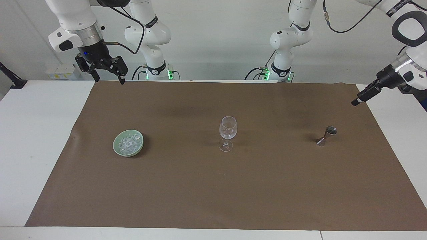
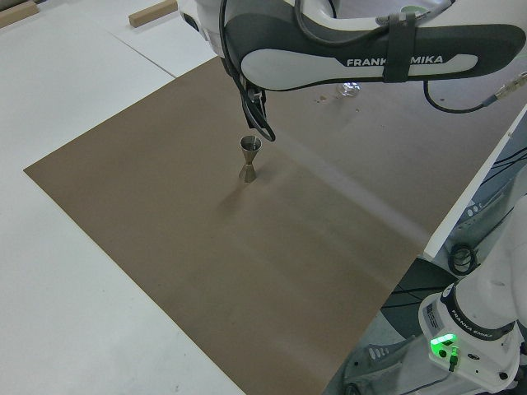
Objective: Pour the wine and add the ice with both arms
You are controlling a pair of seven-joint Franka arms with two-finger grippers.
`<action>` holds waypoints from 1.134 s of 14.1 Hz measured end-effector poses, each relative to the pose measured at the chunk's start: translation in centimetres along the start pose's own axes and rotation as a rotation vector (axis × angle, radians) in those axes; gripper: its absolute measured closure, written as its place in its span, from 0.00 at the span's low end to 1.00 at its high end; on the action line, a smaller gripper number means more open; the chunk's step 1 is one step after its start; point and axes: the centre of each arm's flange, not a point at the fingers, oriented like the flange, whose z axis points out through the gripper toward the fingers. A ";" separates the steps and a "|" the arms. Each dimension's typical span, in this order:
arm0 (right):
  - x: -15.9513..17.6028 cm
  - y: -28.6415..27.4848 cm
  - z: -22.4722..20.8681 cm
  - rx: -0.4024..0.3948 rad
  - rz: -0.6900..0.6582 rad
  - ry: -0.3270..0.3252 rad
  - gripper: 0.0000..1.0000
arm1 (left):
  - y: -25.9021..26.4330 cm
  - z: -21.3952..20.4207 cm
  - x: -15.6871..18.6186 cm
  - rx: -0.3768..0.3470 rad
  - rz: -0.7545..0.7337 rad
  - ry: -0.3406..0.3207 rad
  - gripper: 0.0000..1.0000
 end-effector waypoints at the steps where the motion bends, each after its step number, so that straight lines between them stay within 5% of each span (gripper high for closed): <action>1: 0.0 0.0 0.0 0.000 0.000 0.000 0.00 | -1.0 0.8 0.9 -0.019 -0.037 -0.021 0.00; 11: 0.0 0.0 0.0 0.000 0.000 0.000 0.00 | -7.5 6.5 7.2 -0.177 -0.399 -0.201 0.00; 16: 0.0 0.0 0.0 0.000 0.000 0.000 0.00 | -11.9 10.0 10.3 -0.273 -0.612 -0.347 0.00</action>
